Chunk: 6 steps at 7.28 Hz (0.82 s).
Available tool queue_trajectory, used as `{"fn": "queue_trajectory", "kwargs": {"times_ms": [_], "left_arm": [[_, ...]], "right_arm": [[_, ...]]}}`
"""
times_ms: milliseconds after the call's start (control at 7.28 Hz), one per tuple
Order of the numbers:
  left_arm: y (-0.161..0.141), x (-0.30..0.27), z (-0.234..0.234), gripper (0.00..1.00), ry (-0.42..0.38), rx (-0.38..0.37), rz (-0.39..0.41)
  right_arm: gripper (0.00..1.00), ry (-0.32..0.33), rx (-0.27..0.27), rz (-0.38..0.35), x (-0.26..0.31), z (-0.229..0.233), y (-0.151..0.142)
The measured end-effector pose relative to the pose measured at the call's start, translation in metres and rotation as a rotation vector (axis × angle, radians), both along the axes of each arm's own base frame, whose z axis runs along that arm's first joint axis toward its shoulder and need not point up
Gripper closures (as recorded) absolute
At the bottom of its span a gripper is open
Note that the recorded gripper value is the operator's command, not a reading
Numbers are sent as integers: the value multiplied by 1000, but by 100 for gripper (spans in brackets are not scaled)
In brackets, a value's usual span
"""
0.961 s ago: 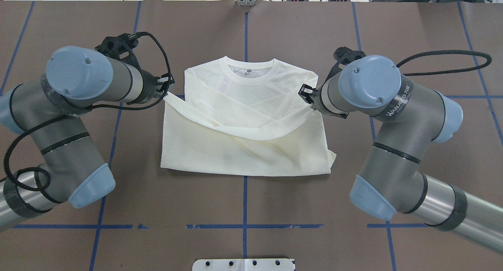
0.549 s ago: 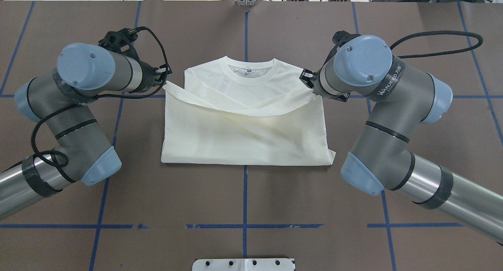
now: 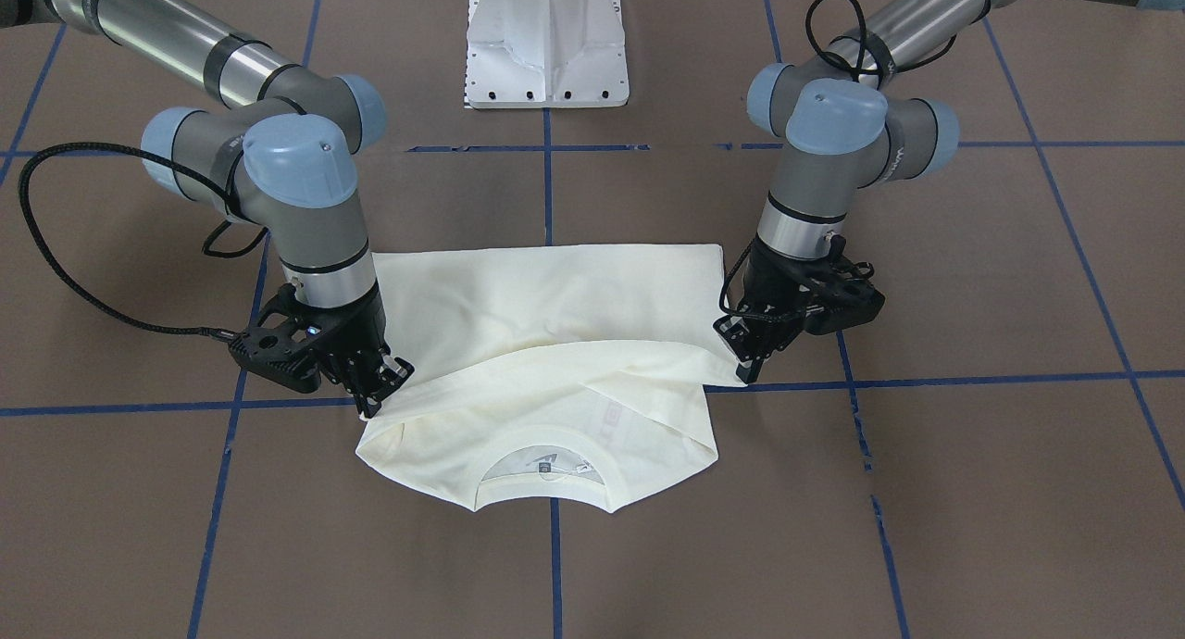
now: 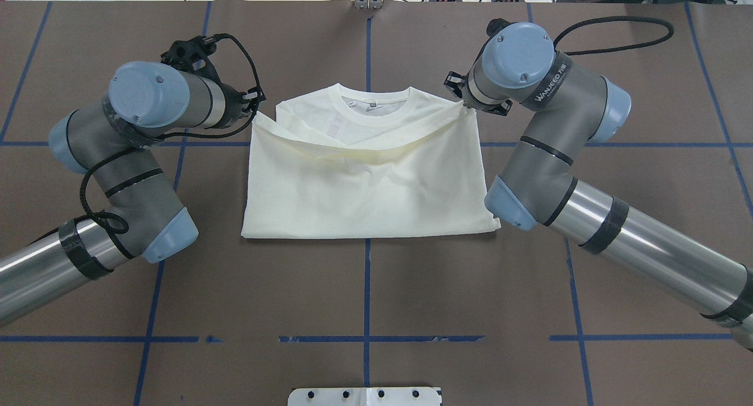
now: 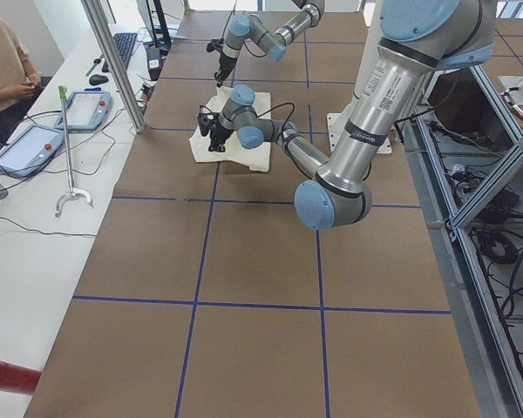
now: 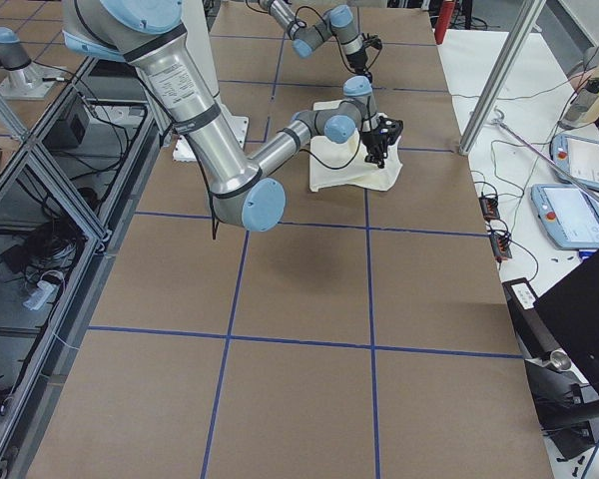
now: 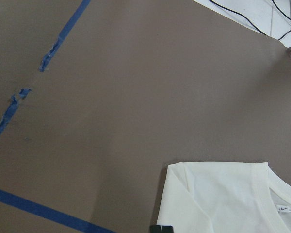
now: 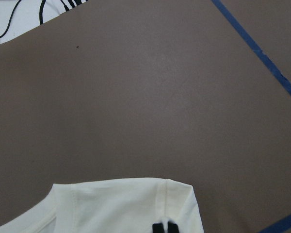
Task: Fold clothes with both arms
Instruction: 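Lay the hem down near the collar and open both grippers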
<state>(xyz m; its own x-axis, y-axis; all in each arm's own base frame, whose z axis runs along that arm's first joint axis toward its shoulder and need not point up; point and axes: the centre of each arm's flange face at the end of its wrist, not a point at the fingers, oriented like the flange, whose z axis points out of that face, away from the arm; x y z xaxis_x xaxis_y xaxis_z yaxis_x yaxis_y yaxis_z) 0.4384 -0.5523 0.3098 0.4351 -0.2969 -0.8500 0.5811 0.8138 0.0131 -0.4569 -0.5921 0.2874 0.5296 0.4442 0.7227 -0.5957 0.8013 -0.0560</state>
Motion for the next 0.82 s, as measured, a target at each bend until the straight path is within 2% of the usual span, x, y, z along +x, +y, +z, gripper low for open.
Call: {"fn": "queue_trajectory", "kwargs": {"times_ms": [275,549,824], "left_arm": [[-9,6,13,100,-12,21,-25],[-13,11,14,100,-14,25,-28],[-19,17,24,70,-9,32,-28]], "right_arm": [[100,16,-5,11,-12,10,-29],[100,15,7,10,-19,31,-39],[100,36,14,-5,-18,50,-39]]}}
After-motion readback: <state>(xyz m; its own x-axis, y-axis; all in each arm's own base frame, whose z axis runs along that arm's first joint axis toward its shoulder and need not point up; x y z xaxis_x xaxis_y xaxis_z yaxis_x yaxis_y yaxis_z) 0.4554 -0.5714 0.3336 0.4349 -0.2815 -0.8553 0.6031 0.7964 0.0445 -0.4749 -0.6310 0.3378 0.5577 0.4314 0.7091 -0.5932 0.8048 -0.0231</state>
